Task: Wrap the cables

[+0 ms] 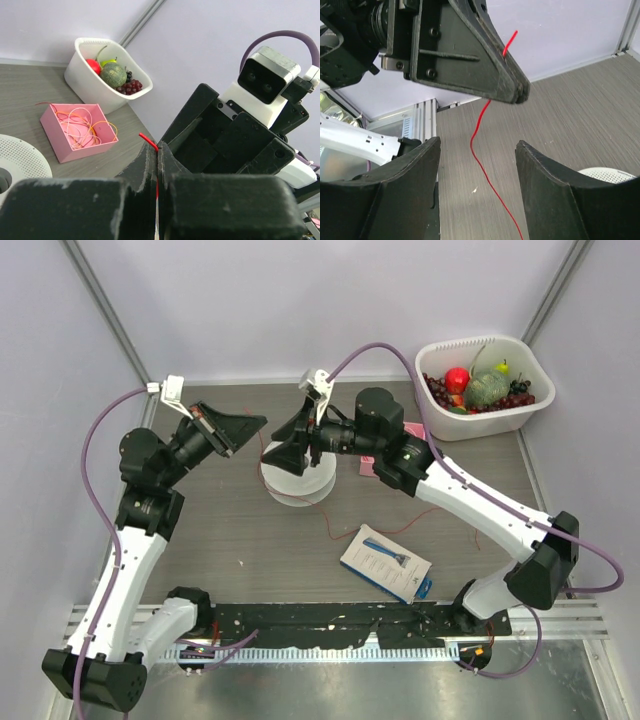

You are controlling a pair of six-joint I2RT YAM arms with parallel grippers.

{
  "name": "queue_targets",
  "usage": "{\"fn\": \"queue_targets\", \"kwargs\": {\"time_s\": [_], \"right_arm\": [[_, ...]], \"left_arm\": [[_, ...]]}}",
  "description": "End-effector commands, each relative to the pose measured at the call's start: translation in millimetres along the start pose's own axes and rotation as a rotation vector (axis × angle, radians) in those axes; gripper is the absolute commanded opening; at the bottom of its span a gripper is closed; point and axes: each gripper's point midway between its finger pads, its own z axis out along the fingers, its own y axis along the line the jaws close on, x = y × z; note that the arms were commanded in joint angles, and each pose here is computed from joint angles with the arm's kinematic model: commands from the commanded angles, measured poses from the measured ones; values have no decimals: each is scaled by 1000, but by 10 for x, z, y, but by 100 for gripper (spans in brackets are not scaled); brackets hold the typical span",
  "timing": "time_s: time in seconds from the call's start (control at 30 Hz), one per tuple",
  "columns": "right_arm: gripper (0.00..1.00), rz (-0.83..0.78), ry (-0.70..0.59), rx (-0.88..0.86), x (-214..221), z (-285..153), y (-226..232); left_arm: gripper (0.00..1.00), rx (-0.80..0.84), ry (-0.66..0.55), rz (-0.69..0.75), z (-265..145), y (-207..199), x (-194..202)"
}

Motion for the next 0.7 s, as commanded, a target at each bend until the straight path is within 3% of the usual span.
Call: {"fn": "queue_targets", "kwargs": {"time_s": [0.0,0.2,0.27,0.33,0.37,0.4,0.43,0.57,0.67], "right_arm": [[65,-58,-133,-4,-442,101,85],[46,-69,-137,9,-435,181,27],[36,-67,-136,21,-421,198,-15],[22,-68,-136,33,-423,197,-35],[5,-75,-136,38,-434,180,-34],[1,-76,-132,53,-423,178,-63],[1,-81,-134,59,-450,147,-52],[1,-167,-75,92,-386,-11,-66],[1,-214,40,110,-173,-246,-90]], "left_arm": [[0,56,-38,17,-27,-168,-76],[0,62,-45,12,-35,-182,-76],[0,66,-45,9,-34,-189,-75],[0,64,-44,8,-32,-179,-72],[0,63,-43,6,-38,-174,-63],[0,61,-41,6,-40,-173,-57],[6,50,-31,0,-46,-152,-32],[65,-102,69,84,-158,48,60],[78,-171,169,204,-293,162,99]]}}
